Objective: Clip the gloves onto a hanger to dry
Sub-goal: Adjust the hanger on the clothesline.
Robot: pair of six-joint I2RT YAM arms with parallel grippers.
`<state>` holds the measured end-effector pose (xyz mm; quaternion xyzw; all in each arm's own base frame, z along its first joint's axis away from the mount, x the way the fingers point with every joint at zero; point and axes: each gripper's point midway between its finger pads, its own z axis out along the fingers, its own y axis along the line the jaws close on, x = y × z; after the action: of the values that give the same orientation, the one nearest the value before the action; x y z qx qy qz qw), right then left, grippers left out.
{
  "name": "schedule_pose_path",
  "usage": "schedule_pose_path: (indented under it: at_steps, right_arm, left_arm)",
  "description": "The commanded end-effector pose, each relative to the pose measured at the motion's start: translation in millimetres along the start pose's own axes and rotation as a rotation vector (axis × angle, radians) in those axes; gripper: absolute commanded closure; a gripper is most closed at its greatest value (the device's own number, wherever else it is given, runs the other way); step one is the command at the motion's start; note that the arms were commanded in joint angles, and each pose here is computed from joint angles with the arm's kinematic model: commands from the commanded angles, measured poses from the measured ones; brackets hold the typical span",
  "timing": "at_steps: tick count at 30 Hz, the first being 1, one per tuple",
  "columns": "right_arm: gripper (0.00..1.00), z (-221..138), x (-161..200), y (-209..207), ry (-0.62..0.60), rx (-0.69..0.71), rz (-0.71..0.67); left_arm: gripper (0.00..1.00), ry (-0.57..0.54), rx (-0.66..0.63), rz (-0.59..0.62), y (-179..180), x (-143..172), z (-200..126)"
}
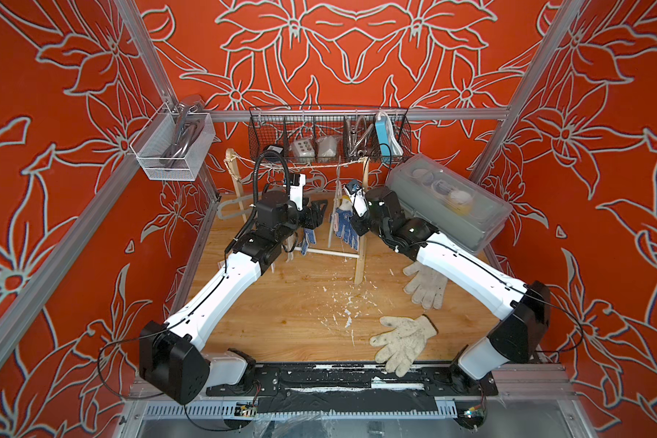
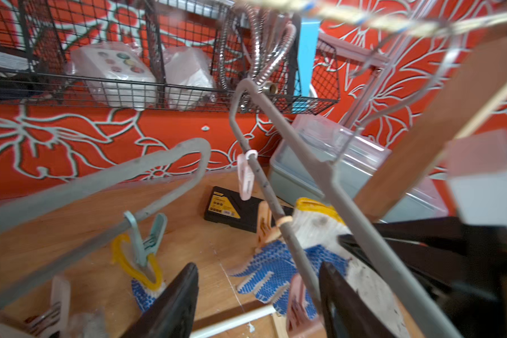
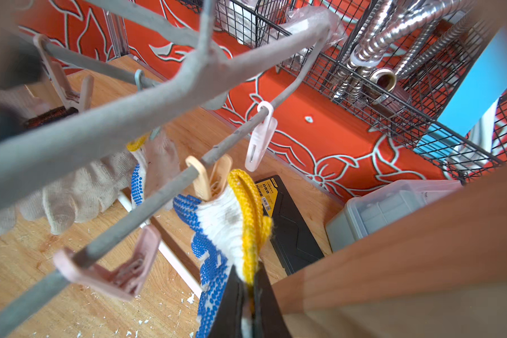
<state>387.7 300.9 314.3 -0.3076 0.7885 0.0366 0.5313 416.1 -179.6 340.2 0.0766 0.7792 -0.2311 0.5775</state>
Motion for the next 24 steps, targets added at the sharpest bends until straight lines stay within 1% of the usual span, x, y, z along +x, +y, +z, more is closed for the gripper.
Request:
schedule_pose_path:
  at_steps: [1,4,5,9,16,20,24]
  right_arm:
    - [1.00,3,-10,-8,-0.007,0.033,0.016]
    - [1.00,5,-12,-15,0.002,0.072,0.030]
    - [1.00,7,-12,-16,0.010,0.081,0.035]
    - [1.00,13,-10,-18,0.035,0.105,0.057]
    - [1.00,18,-13,-21,0.030,0.139,0.074]
    - [1.00,18,-15,-26,0.018,0.165,0.078]
    - [1.00,19,-15,-29,0.019,0.184,0.080]
  left_arm:
    - [0.36,-0.016,-0.056,0.035,13,-6,24]
    - [0.36,-0.002,-0.103,0.031,26,-2,40]
    - [0.36,-0.002,-0.105,0.009,30,-1,45]
    - [0.36,0.029,-0.099,-0.018,33,7,64]
    - [0.33,0.026,-0.109,-0.056,41,13,94]
    - [0.31,-0.017,-0.049,-0.081,37,13,110]
    - [0.30,-0.037,0.012,-0.067,30,12,118]
